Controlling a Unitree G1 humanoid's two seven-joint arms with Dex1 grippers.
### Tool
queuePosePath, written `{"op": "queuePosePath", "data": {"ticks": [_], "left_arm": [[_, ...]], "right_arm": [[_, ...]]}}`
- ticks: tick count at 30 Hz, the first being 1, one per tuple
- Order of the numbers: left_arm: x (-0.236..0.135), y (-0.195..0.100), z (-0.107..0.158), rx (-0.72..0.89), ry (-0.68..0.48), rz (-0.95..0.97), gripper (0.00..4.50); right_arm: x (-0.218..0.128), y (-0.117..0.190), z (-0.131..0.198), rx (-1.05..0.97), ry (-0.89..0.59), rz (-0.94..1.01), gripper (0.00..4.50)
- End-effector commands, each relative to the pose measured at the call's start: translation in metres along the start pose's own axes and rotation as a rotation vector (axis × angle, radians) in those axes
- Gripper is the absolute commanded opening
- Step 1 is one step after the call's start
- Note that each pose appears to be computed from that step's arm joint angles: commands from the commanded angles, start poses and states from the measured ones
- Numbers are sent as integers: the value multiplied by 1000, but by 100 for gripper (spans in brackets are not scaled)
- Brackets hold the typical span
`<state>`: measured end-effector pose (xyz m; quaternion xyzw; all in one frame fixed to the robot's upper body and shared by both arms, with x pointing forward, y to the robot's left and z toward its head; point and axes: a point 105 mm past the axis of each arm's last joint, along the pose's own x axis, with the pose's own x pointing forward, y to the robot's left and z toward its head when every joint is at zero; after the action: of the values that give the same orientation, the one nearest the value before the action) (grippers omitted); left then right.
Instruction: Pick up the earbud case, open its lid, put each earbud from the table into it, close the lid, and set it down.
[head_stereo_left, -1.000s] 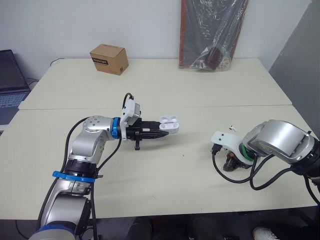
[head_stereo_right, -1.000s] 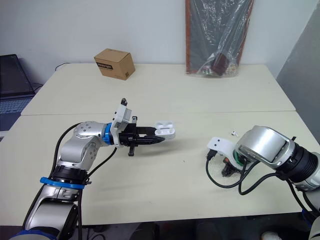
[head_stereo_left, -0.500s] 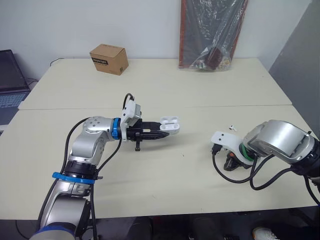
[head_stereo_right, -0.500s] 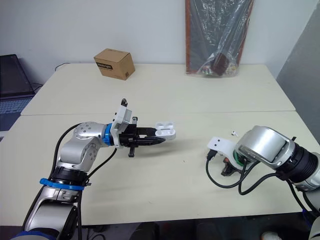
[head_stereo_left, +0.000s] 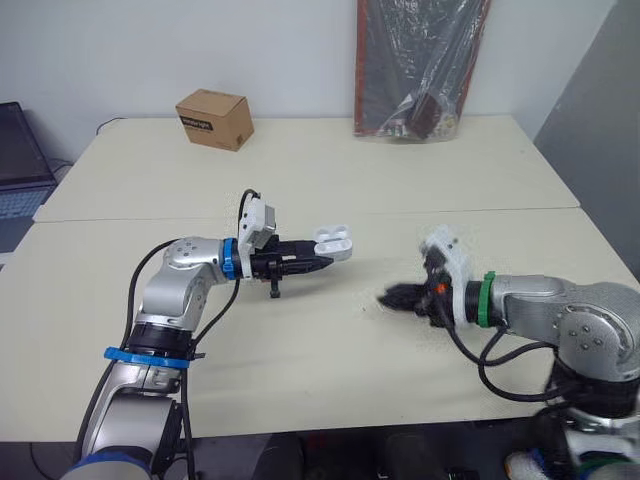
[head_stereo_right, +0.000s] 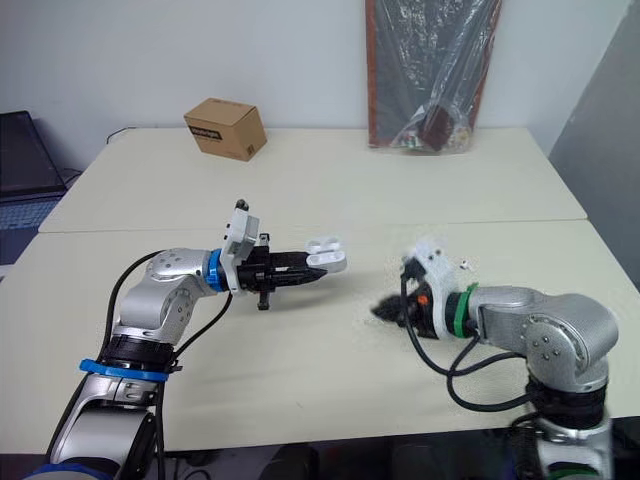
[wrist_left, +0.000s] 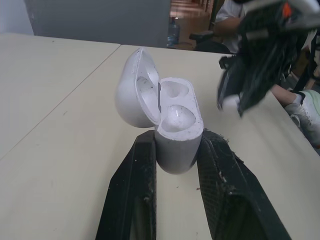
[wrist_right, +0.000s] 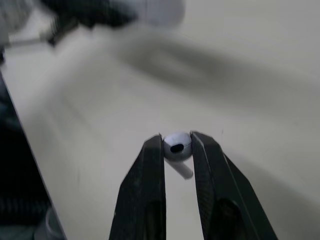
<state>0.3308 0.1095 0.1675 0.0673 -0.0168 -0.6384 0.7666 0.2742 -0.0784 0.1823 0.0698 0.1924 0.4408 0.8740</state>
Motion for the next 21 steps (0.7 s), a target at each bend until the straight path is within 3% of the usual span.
{"op": "queuePosePath", "data": {"ticks": [1,9,21], "left_arm": [[3,4,9,45,-29,6,78],[12,14,12,64,-67,60,78],[33,30,21,90,-120,149,78]], "right_arm": [[-4,-1,30,9,-172,-79,38],[9,17,68,-36,-306,-116,38],[37,17,80,3,-354,-227,38]]}}
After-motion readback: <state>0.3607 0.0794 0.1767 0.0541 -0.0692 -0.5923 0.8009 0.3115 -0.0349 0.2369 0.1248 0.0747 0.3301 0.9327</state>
